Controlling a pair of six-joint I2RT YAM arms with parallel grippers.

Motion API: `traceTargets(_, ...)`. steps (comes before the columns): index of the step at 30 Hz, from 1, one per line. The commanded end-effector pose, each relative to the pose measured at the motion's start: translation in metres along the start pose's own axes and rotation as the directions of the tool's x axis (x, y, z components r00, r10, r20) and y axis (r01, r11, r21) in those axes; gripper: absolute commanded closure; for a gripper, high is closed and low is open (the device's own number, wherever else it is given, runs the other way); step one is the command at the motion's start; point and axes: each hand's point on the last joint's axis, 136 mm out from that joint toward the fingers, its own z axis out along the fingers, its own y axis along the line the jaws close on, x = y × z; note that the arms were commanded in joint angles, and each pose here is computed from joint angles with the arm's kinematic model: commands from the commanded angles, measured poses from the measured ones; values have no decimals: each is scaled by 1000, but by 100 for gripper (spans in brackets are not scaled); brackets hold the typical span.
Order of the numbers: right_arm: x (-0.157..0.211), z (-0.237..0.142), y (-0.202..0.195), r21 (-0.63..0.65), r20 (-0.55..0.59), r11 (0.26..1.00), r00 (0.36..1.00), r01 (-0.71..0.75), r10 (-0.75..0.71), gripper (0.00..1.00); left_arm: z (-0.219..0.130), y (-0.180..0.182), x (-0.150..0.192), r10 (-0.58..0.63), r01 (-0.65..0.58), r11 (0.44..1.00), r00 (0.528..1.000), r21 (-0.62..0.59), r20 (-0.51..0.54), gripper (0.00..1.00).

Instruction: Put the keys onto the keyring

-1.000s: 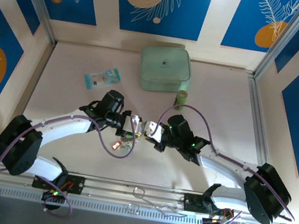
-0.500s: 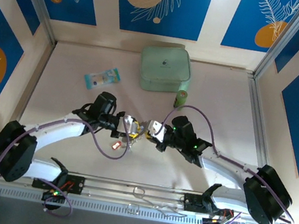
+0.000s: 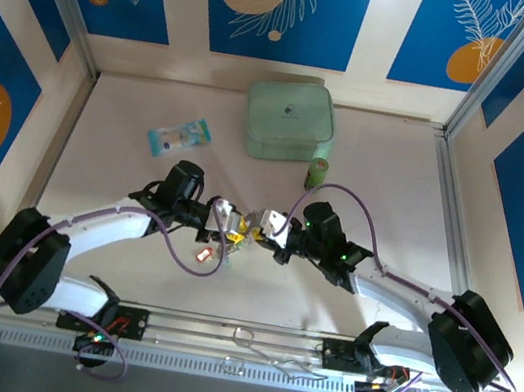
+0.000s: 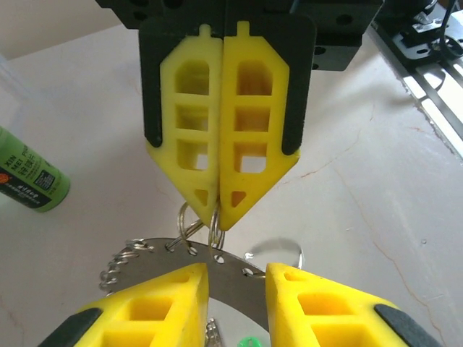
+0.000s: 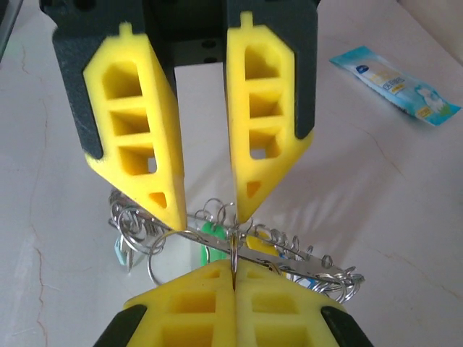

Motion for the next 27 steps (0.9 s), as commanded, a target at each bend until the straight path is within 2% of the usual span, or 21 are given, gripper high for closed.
traceTargets(1, -20, -6, 2, -16, 86, 1000, 996, 11, -9, 100, 1, -3, -7, -33, 31, 998, 998, 48, 44, 74)
traceTargets(14, -15, -9, 4, -9, 53, 1000, 998, 23, -23, 100, -3, 9, -6, -57, 59, 997, 998, -40, 34, 74)
traceTargets(27, -24, -3, 6, -28, 73, 999, 997, 33, -31, 100, -2, 1, -15, -88, 86, 996, 993, 32, 83, 76)
